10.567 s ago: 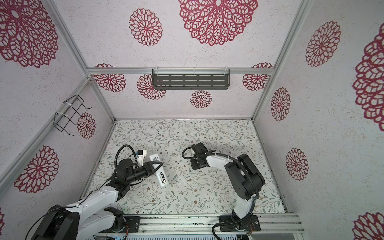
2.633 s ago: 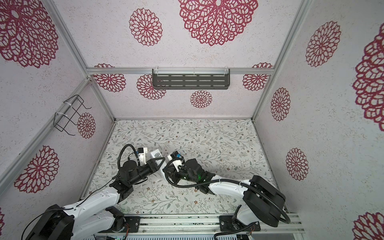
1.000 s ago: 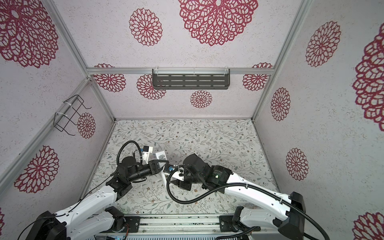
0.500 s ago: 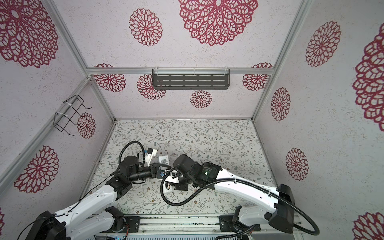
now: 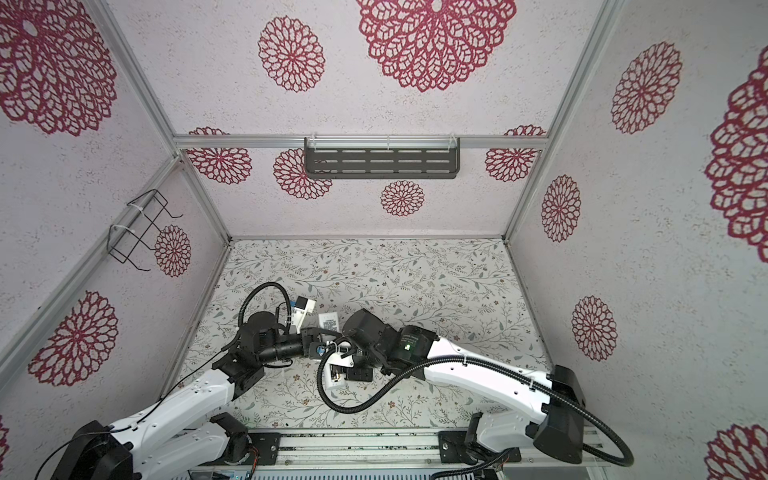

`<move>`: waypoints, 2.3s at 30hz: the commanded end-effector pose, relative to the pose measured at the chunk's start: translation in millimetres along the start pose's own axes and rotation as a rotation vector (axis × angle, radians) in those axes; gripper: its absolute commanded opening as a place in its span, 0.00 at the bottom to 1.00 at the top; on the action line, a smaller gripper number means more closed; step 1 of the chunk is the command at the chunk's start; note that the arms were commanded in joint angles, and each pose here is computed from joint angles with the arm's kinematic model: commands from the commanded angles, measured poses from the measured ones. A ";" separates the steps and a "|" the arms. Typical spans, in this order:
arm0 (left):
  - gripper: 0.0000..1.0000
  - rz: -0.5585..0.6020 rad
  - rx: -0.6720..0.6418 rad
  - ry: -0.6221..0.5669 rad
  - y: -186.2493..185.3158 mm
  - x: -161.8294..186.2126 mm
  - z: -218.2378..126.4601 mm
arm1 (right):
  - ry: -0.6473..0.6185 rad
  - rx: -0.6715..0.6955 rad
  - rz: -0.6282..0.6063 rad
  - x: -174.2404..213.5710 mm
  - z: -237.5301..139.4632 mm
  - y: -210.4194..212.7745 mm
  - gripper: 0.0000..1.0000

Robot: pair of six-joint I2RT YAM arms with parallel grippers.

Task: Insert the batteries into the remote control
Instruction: 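Press the second battery down into its slot with the right gripper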

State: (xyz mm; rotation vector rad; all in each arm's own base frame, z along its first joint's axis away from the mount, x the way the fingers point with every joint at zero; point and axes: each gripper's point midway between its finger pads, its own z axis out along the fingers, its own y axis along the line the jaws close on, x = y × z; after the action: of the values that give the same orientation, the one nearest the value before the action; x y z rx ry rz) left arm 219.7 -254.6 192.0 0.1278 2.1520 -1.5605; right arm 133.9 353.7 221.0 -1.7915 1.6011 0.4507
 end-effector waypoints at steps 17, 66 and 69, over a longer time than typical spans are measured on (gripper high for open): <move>0.03 0.058 0.058 -0.003 -20.7 -6.8 1.4 | -0.011 -0.001 -0.039 -6.2 9.7 -0.8 0.28; 0.00 0.066 0.074 -0.045 -27.3 -9.7 -5.8 | 0.132 -0.004 -0.100 28.7 51.1 19.4 0.07; 0.00 0.066 0.073 -0.049 -27.5 -10.4 -6.2 | 0.143 0.007 -0.097 33.8 50.5 18.9 0.06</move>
State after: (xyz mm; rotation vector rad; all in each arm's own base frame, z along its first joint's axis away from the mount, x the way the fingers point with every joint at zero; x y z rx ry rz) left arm 221.8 -247.1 170.7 0.0721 2.2188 -1.4773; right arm 135.6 374.0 178.0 -1.8787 1.5629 0.3146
